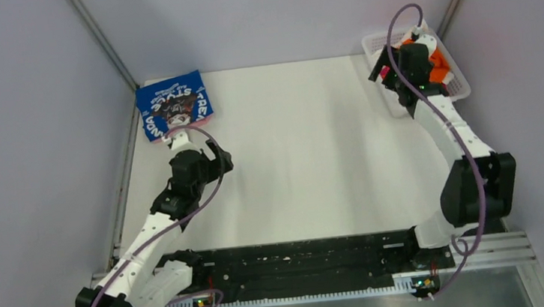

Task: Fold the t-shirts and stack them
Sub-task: Grab crumpled tshirt from bin with the right arm, then move the tshirt to the center of the board, then flatten out the tshirt

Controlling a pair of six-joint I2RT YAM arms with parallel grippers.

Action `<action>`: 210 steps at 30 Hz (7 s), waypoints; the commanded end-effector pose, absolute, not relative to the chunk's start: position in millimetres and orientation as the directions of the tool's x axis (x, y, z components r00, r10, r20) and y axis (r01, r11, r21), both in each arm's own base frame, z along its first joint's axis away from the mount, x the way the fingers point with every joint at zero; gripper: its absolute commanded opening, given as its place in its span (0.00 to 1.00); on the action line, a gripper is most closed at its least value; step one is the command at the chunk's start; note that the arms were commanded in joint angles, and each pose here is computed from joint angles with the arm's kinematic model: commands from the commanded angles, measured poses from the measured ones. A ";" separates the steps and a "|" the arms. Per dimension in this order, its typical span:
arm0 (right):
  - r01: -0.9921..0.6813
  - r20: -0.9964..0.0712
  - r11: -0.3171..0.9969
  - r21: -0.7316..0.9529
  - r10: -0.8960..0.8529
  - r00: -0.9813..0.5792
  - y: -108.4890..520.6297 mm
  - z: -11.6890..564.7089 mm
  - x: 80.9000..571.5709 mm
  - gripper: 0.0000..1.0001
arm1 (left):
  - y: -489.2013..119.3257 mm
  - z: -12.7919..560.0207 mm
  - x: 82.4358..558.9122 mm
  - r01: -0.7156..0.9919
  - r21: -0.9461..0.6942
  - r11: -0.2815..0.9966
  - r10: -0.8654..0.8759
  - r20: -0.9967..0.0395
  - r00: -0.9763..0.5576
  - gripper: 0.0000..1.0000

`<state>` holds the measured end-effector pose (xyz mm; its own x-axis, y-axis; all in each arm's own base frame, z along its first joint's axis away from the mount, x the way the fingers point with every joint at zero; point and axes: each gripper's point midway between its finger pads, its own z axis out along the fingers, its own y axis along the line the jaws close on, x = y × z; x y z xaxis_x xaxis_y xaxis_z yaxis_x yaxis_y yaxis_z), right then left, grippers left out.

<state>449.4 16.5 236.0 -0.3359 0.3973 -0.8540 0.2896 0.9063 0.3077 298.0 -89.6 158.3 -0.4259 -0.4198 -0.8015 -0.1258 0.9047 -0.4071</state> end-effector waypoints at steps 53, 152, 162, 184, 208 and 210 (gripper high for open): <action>-0.907 -0.949 0.281 0.314 0.105 -0.296 283.3 472.2 347.4 0.00 | -81.0 214.8 277.9 -0.095 -0.508 0.856 -0.511 -0.806 -0.298 0.99; -0.312 -0.956 0.932 0.185 0.245 0.164 139.3 488.5 267.1 0.00 | -33.7 464.5 262.1 -0.113 -0.511 0.852 -0.467 -0.840 0.277 0.00; -0.347 -0.961 0.921 0.176 0.237 0.144 147.7 485.5 341.1 0.00 | -40.3 465.8 366.5 -0.132 -0.467 0.874 -0.452 -0.883 0.130 0.00; -0.250 -0.824 0.899 0.360 0.181 -0.536 166.1 213.6 314.7 0.09 | 40.2 264.6 392.9 -0.622 -0.114 0.775 -0.330 -0.912 -0.244 0.00; 0.279 -0.658 0.862 0.424 0.505 -0.559 106.8 126.5 286.5 0.99 | -288.1 177.0 284.3 0.536 -0.193 0.822 0.206 -0.776 -0.596 0.99; 0.285 -0.639 0.859 0.426 0.508 -0.578 105.6 117.8 275.5 0.99 | -308.5 150.5 256.3 0.597 -0.099 0.796 0.341 -0.742 -0.578 0.98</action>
